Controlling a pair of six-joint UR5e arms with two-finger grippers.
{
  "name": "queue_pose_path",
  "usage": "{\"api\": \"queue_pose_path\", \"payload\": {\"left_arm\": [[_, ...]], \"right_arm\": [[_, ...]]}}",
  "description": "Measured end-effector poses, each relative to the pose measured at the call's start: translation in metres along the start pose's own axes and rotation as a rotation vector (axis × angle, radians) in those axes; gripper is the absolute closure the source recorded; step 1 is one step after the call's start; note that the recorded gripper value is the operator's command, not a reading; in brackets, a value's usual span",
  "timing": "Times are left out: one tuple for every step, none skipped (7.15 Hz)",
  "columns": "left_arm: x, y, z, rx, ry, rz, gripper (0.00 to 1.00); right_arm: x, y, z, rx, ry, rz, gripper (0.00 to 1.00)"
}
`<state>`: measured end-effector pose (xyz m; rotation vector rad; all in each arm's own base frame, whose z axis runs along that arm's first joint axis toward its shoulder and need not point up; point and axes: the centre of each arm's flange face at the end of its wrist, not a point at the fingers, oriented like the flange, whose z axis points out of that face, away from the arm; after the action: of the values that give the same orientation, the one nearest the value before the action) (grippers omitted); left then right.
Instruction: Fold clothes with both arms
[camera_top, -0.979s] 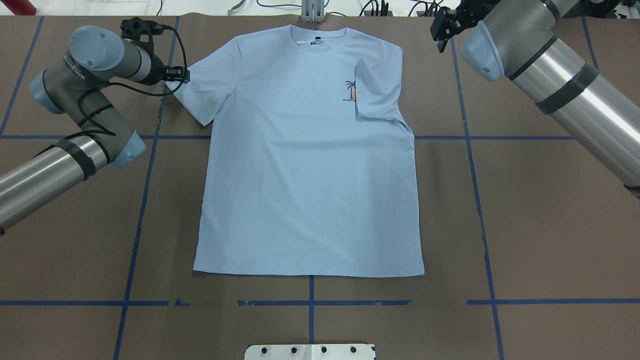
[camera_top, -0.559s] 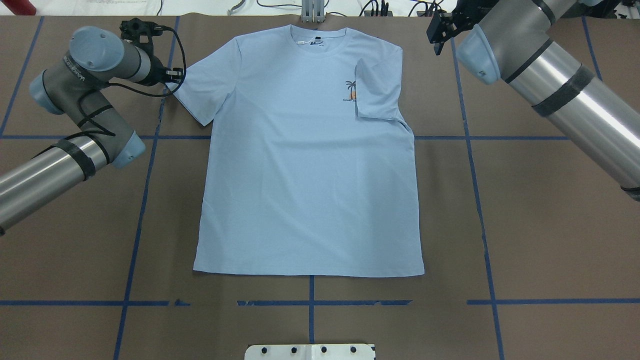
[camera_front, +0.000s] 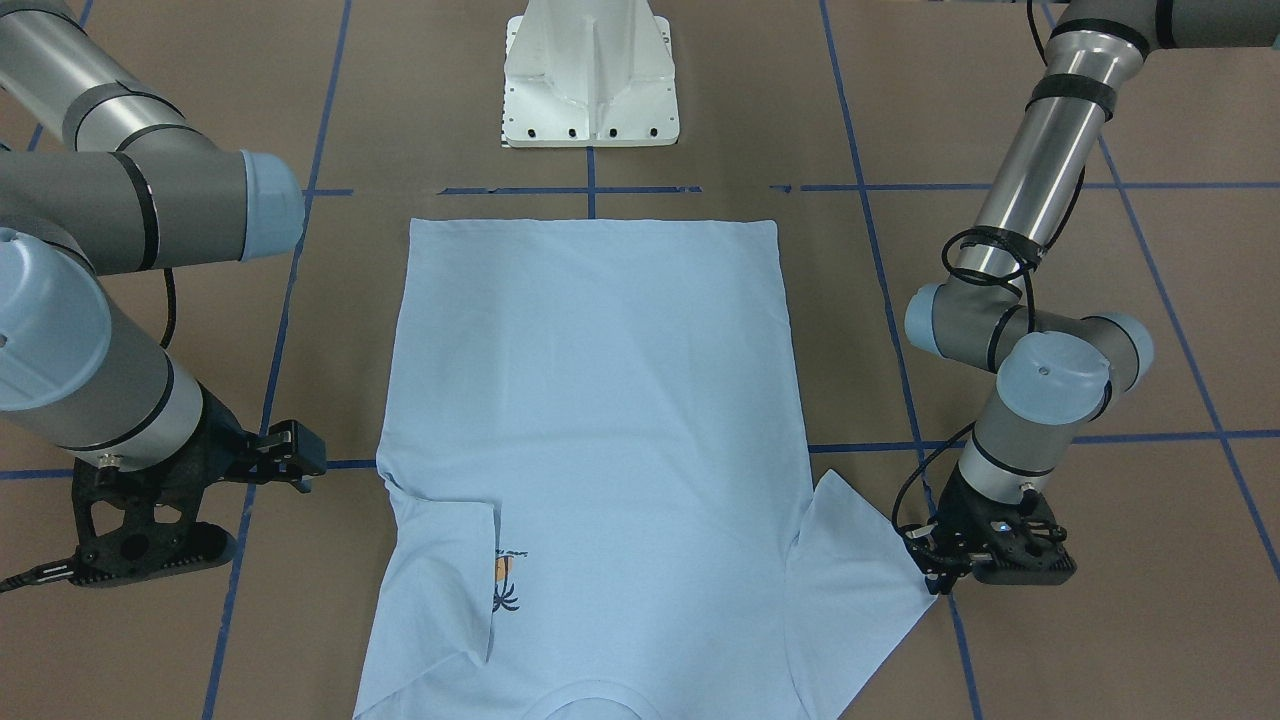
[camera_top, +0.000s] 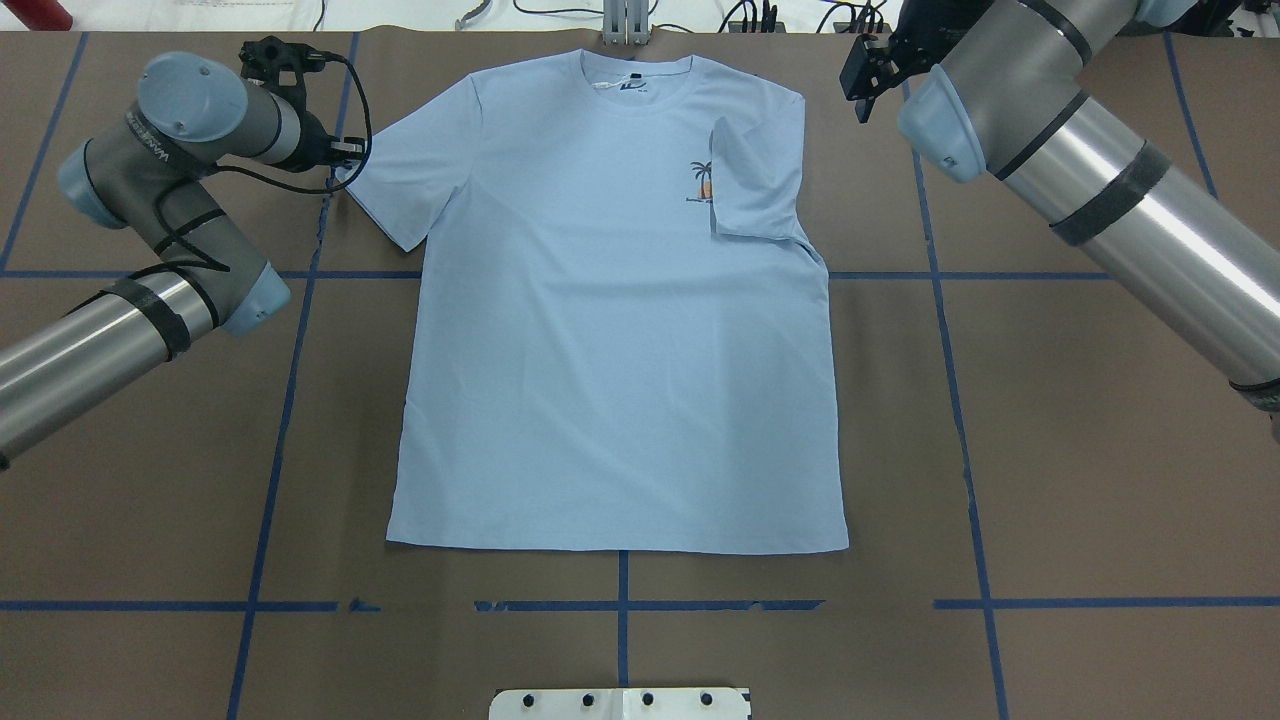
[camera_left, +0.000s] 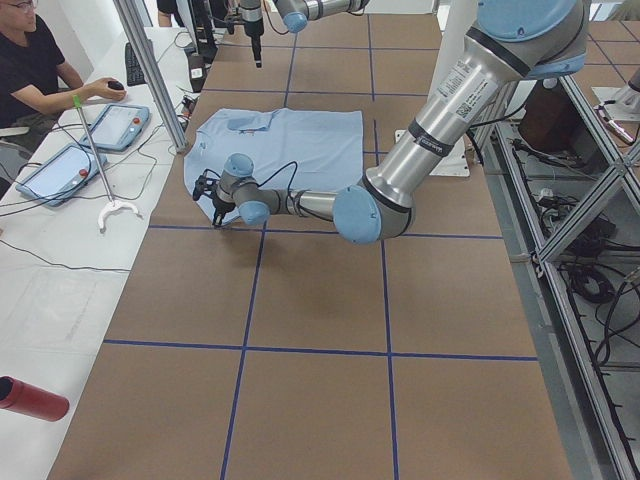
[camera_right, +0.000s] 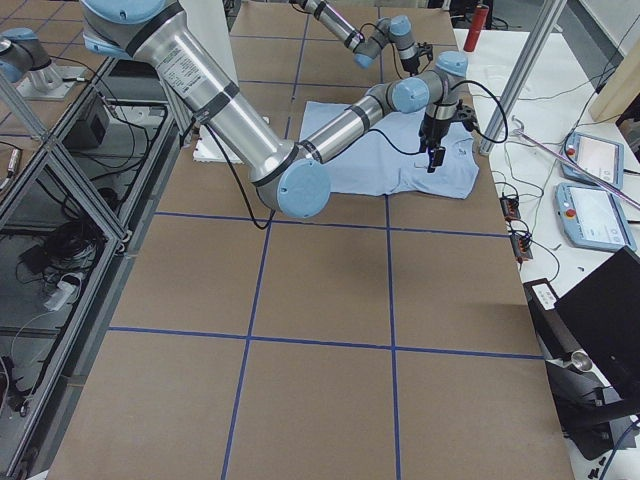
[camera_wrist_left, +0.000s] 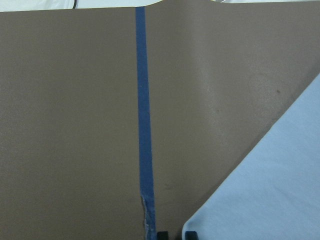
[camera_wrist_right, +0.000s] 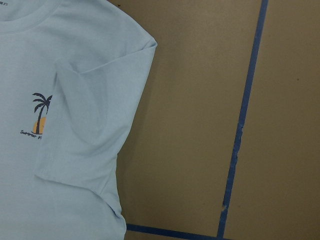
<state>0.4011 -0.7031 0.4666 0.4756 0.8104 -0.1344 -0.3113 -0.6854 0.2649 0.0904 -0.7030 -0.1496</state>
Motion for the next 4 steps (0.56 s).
{"api": "queue_pose_path", "payload": {"left_arm": [[0.002, -0.001, -0.002, 0.002, 0.004, 0.001, 1.0], [0.007, -0.003, -0.006, 0.006, 0.012, 0.001, 1.0], [0.017, -0.008, -0.013, 0.008, 0.018, 0.001, 1.0], [0.034, -0.017, -0.024, 0.005, 0.015, -0.003, 1.0]], "right_arm": [[-0.001, 0.001, 0.002, -0.002, 0.0, -0.002, 0.0], [-0.002, 0.002, 0.003, -0.004, 0.001, -0.003, 0.0], [-0.003, 0.002, 0.005, -0.005, 0.001, -0.004, 0.0], [-0.003, 0.002, 0.005, -0.006, 0.0, -0.006, 0.0]]}}
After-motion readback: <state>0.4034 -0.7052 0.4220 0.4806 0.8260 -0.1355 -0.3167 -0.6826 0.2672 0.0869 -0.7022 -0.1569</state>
